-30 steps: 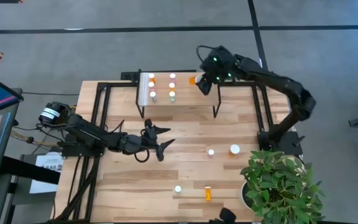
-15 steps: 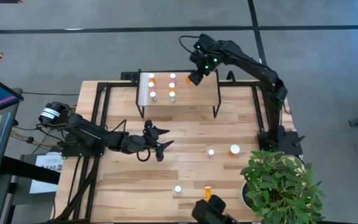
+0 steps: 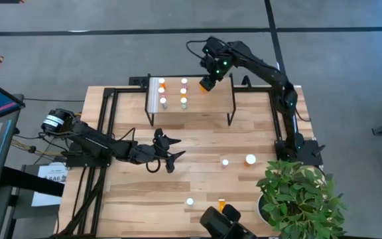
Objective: Pick and place medicine bottles onto shelf by color
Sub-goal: Put the bottom large orange pill bottle on the shelf
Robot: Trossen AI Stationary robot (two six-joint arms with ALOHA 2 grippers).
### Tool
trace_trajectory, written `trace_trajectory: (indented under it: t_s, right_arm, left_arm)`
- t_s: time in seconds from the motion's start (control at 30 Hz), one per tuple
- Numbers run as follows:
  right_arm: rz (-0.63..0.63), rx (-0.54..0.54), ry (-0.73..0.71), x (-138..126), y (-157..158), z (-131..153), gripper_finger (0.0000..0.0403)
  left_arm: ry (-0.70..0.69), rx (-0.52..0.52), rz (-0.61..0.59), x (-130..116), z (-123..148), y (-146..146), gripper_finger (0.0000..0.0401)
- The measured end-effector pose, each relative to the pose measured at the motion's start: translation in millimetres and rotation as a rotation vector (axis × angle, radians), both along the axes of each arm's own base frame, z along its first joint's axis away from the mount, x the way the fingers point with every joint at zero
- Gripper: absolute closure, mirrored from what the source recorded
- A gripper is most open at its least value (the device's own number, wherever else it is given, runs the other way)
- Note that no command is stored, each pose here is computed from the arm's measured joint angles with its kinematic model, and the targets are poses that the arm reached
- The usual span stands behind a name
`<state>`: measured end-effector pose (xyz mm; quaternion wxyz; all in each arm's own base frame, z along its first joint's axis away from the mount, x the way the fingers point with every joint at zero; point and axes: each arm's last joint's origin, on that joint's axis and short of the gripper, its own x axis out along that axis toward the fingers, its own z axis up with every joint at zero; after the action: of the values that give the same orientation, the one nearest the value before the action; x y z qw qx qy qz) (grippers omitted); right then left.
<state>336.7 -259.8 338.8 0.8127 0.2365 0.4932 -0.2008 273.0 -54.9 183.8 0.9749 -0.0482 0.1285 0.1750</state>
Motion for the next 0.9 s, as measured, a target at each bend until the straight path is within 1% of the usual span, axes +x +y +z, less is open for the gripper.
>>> trace_trajectory:
  t_s: [0.33, 0.9]
  right_arm:
    - [0.024, -0.033, 0.012, -3, -4, 0, 0.0173]
    - [0.095, -0.063, -0.001, 8, 7, 1, 0.0172]
  left_arm:
    - [-0.001, -0.015, -0.022, 0, 0, -1, 0.0163]
    - [0.0, -0.019, -0.03, 0, 0, -1, 0.0163]
